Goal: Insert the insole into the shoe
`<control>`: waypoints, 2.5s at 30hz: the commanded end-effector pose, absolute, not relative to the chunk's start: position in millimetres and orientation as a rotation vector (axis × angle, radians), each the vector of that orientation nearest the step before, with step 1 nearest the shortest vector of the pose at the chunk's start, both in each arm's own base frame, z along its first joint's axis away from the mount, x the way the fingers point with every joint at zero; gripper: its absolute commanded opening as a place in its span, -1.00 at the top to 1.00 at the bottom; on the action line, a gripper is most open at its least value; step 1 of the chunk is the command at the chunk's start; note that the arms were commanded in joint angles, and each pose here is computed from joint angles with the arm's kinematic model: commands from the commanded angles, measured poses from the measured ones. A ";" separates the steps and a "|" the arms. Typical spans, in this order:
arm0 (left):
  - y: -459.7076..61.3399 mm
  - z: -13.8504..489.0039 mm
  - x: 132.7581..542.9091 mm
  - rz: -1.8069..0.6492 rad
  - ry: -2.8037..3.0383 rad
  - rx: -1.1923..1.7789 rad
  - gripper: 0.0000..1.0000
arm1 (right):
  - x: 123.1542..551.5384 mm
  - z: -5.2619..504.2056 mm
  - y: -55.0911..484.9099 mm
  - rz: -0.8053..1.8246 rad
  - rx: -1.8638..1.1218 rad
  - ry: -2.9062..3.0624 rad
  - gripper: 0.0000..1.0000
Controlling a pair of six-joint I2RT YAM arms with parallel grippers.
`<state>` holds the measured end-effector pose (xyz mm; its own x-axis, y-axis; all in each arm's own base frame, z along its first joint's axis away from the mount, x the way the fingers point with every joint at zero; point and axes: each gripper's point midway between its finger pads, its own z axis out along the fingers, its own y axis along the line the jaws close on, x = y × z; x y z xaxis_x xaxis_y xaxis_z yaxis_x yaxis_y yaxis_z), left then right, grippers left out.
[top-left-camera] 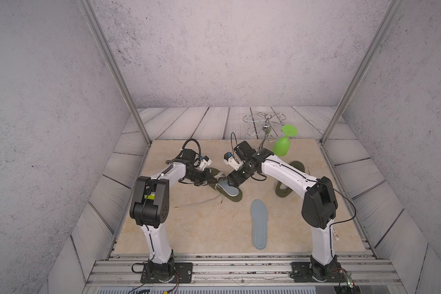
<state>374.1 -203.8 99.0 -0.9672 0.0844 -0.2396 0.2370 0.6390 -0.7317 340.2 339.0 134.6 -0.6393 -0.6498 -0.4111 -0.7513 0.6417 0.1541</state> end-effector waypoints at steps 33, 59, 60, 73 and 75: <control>-216.9 104.6 365.1 -1.262 2.638 0.284 1.00 | 310.2 97.4 344.7 0.406 -1.005 2.762 -0.61; -219.4 103.5 368.4 -1.261 2.635 0.298 1.00 | 320.4 85.1 346.2 0.380 -1.110 2.724 0.22; -219.8 103.4 368.7 -1.265 2.635 0.300 1.00 | 323.1 84.4 347.3 0.380 -1.120 2.713 0.23; -223.6 100.4 376.4 -1.279 2.637 0.312 1.00 | 358.8 68.6 363.7 0.454 -1.239 2.594 0.33; -224.2 100.8 376.8 -1.281 2.637 0.310 1.00 | 354.6 65.0 367.7 0.496 -1.246 2.607 0.34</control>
<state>377.7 -215.2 93.7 -0.9653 0.0760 -0.2499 0.2401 0.6351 -0.7341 349.7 354.7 78.6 -0.6400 -0.7027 -0.3109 -0.7651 0.6200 0.1736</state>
